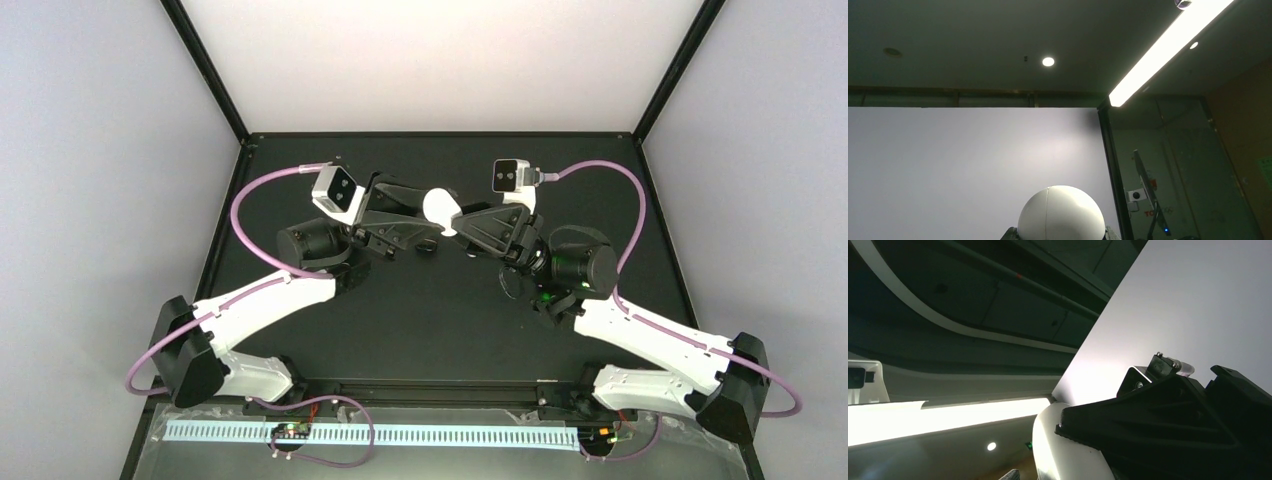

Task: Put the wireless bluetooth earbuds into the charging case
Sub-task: Pick up the charging case at the center of the board.

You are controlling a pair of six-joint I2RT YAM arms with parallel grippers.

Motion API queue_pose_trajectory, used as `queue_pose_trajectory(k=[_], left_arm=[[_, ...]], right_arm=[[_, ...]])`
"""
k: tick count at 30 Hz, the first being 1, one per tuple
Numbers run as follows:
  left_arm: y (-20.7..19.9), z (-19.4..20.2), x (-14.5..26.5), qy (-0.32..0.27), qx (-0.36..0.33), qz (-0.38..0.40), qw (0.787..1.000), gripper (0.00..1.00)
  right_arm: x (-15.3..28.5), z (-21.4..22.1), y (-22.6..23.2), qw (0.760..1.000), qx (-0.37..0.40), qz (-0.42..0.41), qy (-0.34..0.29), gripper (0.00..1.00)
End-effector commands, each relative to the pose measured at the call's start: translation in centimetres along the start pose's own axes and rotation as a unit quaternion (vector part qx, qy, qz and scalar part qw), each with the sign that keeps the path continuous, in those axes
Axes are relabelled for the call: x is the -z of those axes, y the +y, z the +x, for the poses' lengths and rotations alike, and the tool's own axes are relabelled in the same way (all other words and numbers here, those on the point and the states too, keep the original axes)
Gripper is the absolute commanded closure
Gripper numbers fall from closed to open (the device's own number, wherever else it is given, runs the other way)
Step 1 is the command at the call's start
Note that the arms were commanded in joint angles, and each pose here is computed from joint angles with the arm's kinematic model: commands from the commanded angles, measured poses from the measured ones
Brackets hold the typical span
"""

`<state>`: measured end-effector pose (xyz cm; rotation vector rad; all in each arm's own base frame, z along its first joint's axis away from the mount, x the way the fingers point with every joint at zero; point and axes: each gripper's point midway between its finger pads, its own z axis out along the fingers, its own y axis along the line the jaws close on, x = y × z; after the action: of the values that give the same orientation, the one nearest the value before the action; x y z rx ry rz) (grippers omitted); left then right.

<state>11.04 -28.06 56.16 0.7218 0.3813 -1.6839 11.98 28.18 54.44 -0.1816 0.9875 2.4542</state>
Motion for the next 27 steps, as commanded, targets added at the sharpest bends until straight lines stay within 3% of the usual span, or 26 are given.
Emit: queue_pose_trajectory(k=[1,11,15,22,27], left_arm=[[-1.3,-1.5,-0.3,-0.028,-0.042,0.028,0.998,0.9],[-1.8,-1.1,-0.5,-0.021,-0.046,0.036,0.998,0.89],[-2.2,-1.1,-0.4,-0.02,-0.049,0.039,0.998,0.83],[-2.4,-0.7,-0.1,-0.012,-0.055,0.031,0.998,0.54],[-2.0,-0.3,0.5,-0.015,-0.059,0.014,0.998,0.11]], right_arm=[[1.1,-1.5,3.8,0.997,0.02,-0.064,-0.048,0.55],[1.3,-1.8,4.5,0.995,0.031,-0.066,-0.061,0.68],[1.6,-1.9,4.4,0.995,0.034,-0.064,-0.066,0.76],[2.0,-1.7,4.3,0.995,0.047,-0.053,-0.066,0.83],[1.9,-1.4,4.1,0.996,0.065,-0.036,-0.055,0.85]])
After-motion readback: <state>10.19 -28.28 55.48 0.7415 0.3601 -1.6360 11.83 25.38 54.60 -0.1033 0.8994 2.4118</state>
